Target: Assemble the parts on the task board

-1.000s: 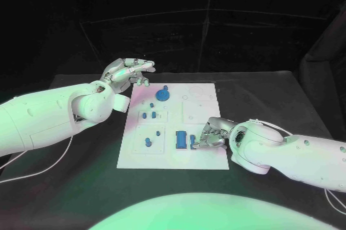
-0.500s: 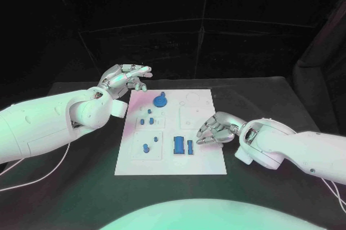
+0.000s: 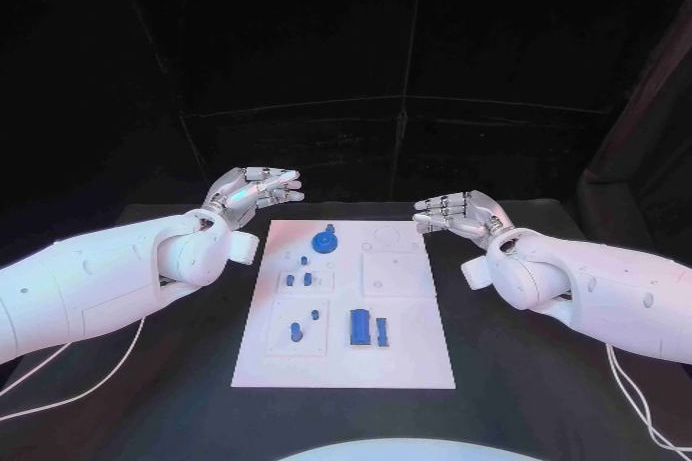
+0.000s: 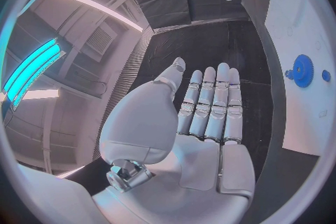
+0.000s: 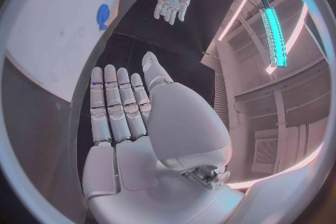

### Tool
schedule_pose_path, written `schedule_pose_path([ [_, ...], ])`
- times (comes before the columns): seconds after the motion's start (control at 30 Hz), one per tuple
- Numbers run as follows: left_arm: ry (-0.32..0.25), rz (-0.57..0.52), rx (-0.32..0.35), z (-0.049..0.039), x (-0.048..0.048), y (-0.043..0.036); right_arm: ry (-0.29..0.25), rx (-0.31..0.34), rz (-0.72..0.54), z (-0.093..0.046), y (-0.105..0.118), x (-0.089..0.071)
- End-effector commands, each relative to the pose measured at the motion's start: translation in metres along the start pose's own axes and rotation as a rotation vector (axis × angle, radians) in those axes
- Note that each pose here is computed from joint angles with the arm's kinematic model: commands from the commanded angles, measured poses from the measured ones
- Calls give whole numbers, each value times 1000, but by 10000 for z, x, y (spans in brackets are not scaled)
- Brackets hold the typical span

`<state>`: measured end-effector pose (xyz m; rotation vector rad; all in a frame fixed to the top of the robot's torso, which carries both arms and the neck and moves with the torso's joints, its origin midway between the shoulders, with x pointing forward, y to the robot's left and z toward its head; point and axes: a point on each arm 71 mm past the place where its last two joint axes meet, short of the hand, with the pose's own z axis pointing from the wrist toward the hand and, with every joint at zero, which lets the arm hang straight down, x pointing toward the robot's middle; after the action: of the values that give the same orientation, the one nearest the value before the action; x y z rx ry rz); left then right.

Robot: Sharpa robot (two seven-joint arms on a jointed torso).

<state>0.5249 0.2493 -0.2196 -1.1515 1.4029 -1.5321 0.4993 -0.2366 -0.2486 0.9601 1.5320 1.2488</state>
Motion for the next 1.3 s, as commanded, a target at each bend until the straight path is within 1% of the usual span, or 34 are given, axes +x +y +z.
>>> schedule_pose_path([
  [0.03, -77, -30, 26, 49, -46, 16, -27, -87, 126, 99, 63, -35],
  [0.17, -115, -28, 26, 86, -68, 55, -31, -104, 131, 181, 66, -32],
  [0.2, -42, -9, -2, 75, 0, 75, -35, -45, 58, 156, 21, -21],
  [0.37, -55, -4, -2, 56, 38, 91, -52, -49, 69, 133, 40, 17],
  [0.5, -79, 8, -3, 18, 111, 120, -86, -57, 91, 86, 78, 92],
  [0.67, -138, 36, -2, -80, 283, 165, -163, -63, 138, -42, 171, 261],
  [0.77, -177, 55, 2, -153, 394, 179, -204, -62, 160, -118, 223, 347],
  [0.8, -197, 65, 4, -191, 449, 181, -220, -60, 169, -151, 245, 381],
  [0.93, -245, 88, 12, -286, 575, 175, -251, -55, 184, -220, 289, 448],
  [1.1, -289, 109, 21, -379, 686, 154, -267, -52, 191, -256, 312, 481],
  [1.2, -302, 115, 24, -406, 716, 146, -267, -52, 191, -256, 312, 481],
  [1.3, -307, 117, 25, -417, 728, 143, -267, -52, 191, -256, 312, 481],
])
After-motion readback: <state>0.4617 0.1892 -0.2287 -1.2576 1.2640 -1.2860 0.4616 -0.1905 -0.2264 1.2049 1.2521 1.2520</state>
